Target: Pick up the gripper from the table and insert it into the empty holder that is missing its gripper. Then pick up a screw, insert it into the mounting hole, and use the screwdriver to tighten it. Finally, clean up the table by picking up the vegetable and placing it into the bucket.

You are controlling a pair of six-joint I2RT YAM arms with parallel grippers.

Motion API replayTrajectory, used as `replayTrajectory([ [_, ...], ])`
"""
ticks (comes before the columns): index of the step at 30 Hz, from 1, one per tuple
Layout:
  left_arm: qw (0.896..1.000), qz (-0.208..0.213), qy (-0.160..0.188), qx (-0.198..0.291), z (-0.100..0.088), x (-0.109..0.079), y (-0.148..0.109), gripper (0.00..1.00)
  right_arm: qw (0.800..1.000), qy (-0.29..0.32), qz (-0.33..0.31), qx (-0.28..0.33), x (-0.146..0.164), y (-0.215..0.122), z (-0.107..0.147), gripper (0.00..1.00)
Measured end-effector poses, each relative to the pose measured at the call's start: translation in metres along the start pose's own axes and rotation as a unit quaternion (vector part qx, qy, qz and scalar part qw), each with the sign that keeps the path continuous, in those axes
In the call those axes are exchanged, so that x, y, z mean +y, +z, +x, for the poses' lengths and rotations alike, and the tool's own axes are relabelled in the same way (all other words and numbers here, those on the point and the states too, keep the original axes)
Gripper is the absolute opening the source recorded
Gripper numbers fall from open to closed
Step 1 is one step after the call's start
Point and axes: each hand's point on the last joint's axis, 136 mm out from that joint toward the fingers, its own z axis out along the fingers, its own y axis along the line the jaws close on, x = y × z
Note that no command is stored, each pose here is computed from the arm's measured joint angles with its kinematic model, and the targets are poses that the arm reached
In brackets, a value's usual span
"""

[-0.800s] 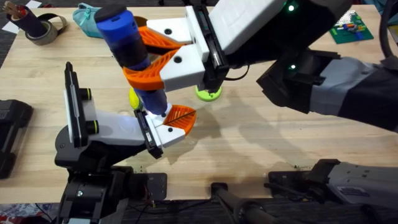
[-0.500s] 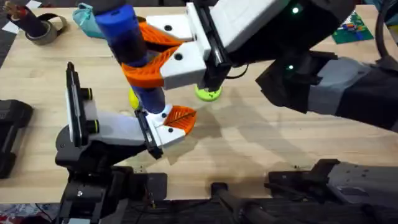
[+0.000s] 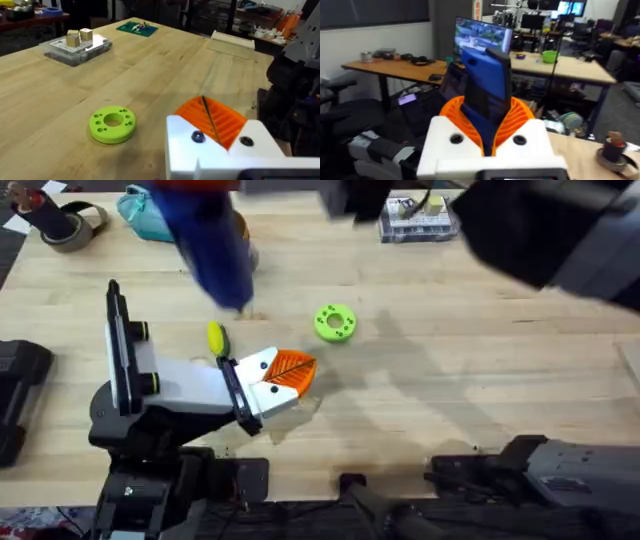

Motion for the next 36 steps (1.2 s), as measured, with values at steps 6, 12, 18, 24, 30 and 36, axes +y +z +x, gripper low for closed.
replayTrajectory([
  [6,1.0,0.0,0.0,0.0,0.0,0.0,0.0,0.009,1.0,-0.024,0.012,-0.005,-0.007,-0.007,-0.034,0.066],
  [12,1.0,0.0,0.0,0.0,0.0,0.0,0.0,0.009,0.999,-0.036,-0.02,-0.004,-0.003,-0.002,-0.053,0.065],
  [18,1.0,0.0,0.0,0.0,0.0,0.0,0.0,0.009,0.999,-0.009,-0.044,0.012,-0.007,0.001,-0.038,0.066],
  [24,1.0,0.0,0.0,0.0,0.0,0.0,0.0,0.009,0.998,-0.002,-0.062,0.021,-0.003,0.001,-0.031,0.066],
  [30,1.0,0.0,0.0,0.0,0.0,0.0,0.0,0.009,0.997,-0.002,-0.075,0.028,0.0,-0.004,-0.029,0.066],
  [36,1.0,0.0,0.0,0.0,0.0,0.0,0.0,0.009,0.996,-0.003,-0.083,0.033,0.002,-0.006,-0.028,0.066],
])
